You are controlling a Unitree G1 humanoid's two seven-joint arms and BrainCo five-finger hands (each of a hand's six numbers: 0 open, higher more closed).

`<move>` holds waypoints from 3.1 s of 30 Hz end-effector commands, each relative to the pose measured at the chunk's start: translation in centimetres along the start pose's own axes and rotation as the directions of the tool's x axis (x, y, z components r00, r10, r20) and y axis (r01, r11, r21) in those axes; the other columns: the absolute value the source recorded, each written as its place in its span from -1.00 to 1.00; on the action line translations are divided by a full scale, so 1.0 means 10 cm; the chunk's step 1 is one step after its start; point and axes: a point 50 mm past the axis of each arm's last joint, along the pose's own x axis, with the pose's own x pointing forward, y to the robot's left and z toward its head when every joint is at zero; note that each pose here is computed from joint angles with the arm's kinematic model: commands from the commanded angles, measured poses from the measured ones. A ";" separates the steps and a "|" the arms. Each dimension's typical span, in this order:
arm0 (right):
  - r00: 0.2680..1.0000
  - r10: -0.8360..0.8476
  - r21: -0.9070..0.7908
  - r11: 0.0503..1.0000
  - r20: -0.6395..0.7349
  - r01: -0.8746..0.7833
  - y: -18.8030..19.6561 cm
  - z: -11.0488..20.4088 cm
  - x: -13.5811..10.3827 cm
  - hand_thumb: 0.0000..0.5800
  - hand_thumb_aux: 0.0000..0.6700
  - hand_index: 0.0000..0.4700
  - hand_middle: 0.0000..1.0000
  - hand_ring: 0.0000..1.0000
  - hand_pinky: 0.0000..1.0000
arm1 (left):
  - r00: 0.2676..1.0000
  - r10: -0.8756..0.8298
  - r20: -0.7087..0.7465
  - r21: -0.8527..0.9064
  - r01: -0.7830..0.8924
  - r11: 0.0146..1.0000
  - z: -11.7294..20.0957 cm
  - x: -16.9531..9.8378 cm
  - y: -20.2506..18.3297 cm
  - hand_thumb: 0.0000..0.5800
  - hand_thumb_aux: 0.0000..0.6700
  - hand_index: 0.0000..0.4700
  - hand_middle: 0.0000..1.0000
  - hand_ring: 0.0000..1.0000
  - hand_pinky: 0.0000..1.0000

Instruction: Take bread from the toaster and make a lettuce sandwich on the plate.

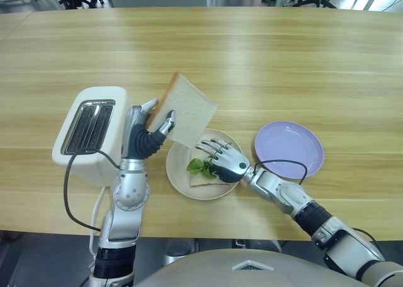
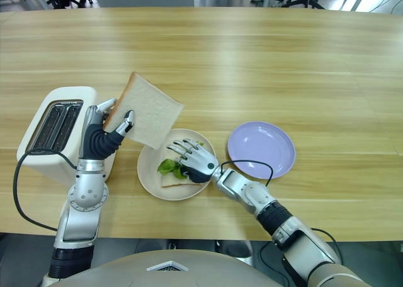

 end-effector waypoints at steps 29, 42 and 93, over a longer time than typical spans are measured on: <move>0.943 -0.170 0.075 0.977 -0.285 0.199 -0.68 -0.47 -0.87 -1.00 -1.00 -1.00 -1.00 -1.00 -1.00 | 0.816 -0.503 -0.285 -0.470 0.338 0.815 -0.58 -0.39 -0.56 1.00 1.00 0.96 1.00 1.00 1.00; 0.994 0.056 0.339 0.937 0.096 -0.086 -0.09 0.23 -0.64 -1.00 -1.00 -1.00 -1.00 -1.00 -1.00 | 0.664 -0.610 -0.433 -0.377 0.481 0.791 -0.91 -0.61 -0.70 1.00 1.00 0.96 1.00 1.00 1.00; 0.961 -0.252 0.634 0.726 -0.112 0.264 -0.49 -0.07 -0.45 1.00 1.00 0.96 -1.00 -1.00 -1.00 | 0.965 0.110 0.237 -0.008 -0.111 0.994 0.00 -0.17 0.21 1.00 1.00 0.96 -1.00 -1.00 -1.00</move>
